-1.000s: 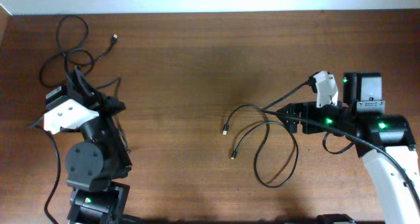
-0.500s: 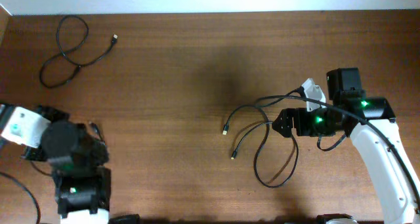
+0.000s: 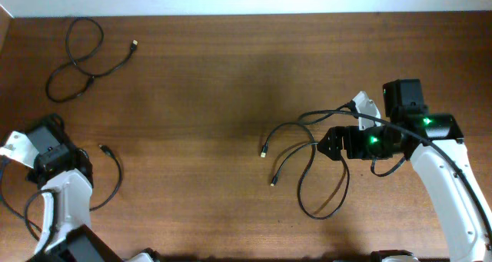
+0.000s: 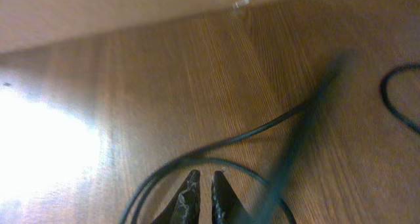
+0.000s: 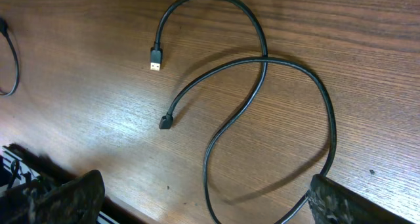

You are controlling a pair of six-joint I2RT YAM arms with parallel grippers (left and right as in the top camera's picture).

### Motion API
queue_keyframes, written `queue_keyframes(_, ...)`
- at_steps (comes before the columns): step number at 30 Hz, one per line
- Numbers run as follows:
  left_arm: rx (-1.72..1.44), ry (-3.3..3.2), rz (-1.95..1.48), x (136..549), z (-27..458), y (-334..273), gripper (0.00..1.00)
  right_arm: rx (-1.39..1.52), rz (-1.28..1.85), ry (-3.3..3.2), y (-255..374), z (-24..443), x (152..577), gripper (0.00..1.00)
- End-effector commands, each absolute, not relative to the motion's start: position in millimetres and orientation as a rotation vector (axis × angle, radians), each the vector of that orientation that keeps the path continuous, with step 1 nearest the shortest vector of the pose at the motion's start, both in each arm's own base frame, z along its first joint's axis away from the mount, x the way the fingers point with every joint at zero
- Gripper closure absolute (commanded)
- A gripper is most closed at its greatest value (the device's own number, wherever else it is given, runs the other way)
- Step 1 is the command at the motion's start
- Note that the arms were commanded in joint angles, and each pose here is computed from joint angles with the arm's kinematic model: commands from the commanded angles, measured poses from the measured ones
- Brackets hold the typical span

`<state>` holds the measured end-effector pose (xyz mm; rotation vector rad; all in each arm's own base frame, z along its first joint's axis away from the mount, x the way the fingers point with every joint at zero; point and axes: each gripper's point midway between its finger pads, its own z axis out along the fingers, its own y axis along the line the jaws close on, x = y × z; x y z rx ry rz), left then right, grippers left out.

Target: Untangle cables

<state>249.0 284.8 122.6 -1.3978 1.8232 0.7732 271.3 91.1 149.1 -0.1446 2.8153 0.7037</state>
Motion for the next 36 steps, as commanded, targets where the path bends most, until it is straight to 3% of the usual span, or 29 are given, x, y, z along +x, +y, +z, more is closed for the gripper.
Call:
queue_keyframes(1, -1.376, 1.827, 0.669, 267, 122, 286, 0.07, -0.154, 0.725, 2.816, 95, 148, 270, 0.02)
queue_keyframes(2, -1.347, 1.840, 0.600, 282, 137, 285, 0.01, -0.154, 0.724, 2.816, 94, 148, 270, 0.02)
queue_keyframes(4, -1.283, 1.883, 0.420, 313, 173, 277, 0.01, -0.154, 0.724, 2.815, 95, 148, 270, 0.02)
queue_keyframes(8, -1.110, 1.913, 0.072, 350, 308, 238, 0.01, -0.154, 0.724, 2.815, 94, 148, 270, 0.02)
queue_keyframes(10, -0.993, 1.949, -0.161, 356, 346, 198, 0.01, -0.156, 0.723, 2.812, 94, 149, 271, 0.01)
queue_keyframes(12, -0.633, 2.036, -0.472, 364, 372, 113, 0.01, -0.161, 0.719, 2.795, 95, 150, 275, 0.01)
queue_keyframes(16, -0.278, 2.304, -0.621, 351, 342, -6, 0.01, -0.151, 0.668, 2.805, 88, 153, 271, 0.01)
queue_keyframes(20, 0.085, 2.460, -0.553, 326, 321, -105, 0.01, -0.049, 0.511, 2.657, 54, 229, 240, 0.02)
queue_keyframes(21, 0.201, 2.474, -0.570, 314, 319, -134, 0.01, -0.007, 0.455, 2.526, 42, 265, 215, 0.02)
queue_keyframes(23, 0.326, 2.477, -0.612, 299, 318, -165, 0.01, -0.001, 0.387, 2.370, 38, 293, 183, 0.02)
queue_keyframes(28, 0.458, 2.498, -0.650, 276, 315, -193, 0.01, -0.057, 0.332, 2.157, 44, 323, 140, 0.01)
queue_keyframes(36, 0.532, 2.530, -0.664, 258, 309, -206, 0.01, -0.057, 0.332, 2.158, 44, 323, 140, 0.02)
